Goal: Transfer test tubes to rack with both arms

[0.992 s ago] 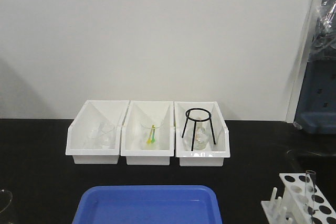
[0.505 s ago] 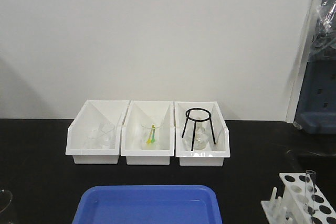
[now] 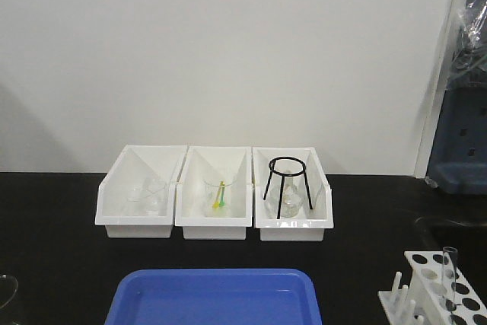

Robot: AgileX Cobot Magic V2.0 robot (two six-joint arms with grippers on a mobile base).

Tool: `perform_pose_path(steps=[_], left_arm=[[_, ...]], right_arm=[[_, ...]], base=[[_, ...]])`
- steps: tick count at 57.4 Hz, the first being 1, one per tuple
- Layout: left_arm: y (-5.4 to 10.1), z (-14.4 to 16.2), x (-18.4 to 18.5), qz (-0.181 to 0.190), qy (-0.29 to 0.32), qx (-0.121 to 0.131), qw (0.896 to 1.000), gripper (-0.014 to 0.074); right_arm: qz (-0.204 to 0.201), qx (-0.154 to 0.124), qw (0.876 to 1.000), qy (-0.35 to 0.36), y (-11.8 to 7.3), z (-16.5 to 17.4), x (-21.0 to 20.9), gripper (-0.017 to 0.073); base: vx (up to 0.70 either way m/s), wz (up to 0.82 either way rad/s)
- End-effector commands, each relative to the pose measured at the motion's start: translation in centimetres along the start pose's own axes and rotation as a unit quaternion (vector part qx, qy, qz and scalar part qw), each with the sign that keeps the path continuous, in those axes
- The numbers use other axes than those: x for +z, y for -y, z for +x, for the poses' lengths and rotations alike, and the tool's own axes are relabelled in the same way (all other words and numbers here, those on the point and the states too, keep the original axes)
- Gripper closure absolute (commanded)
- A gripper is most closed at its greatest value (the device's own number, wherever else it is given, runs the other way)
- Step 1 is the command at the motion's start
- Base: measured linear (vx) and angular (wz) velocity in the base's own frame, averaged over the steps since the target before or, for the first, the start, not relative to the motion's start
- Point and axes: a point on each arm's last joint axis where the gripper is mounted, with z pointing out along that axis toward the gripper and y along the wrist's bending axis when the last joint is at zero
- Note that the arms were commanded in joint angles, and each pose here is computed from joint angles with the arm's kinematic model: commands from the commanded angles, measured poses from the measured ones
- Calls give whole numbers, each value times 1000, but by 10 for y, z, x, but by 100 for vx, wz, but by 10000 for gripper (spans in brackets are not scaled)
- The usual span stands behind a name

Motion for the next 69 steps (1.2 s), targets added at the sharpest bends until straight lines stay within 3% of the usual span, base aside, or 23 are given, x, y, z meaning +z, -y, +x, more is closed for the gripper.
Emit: perform_pose_path(steps=[1, 13, 26, 69], left_arm=[[1, -16, -2, 4, 54, -3, 999, 599], [1, -16, -2, 4, 54, -3, 999, 599], [1, -16, -2, 4, 54, -3, 999, 599], [1, -16, -2, 4, 55, -3, 998, 599]], right_arm=[[14, 5, 999, 52, 0, 2, -12, 151], [7, 52, 998, 30, -14, 57, -29, 330], [-1, 133, 991, -10, -27, 105, -39, 562], [-3, 131, 991, -30, -27, 109, -39, 571]], base=[[0, 0], [0, 0], [0, 0], [0, 0]])
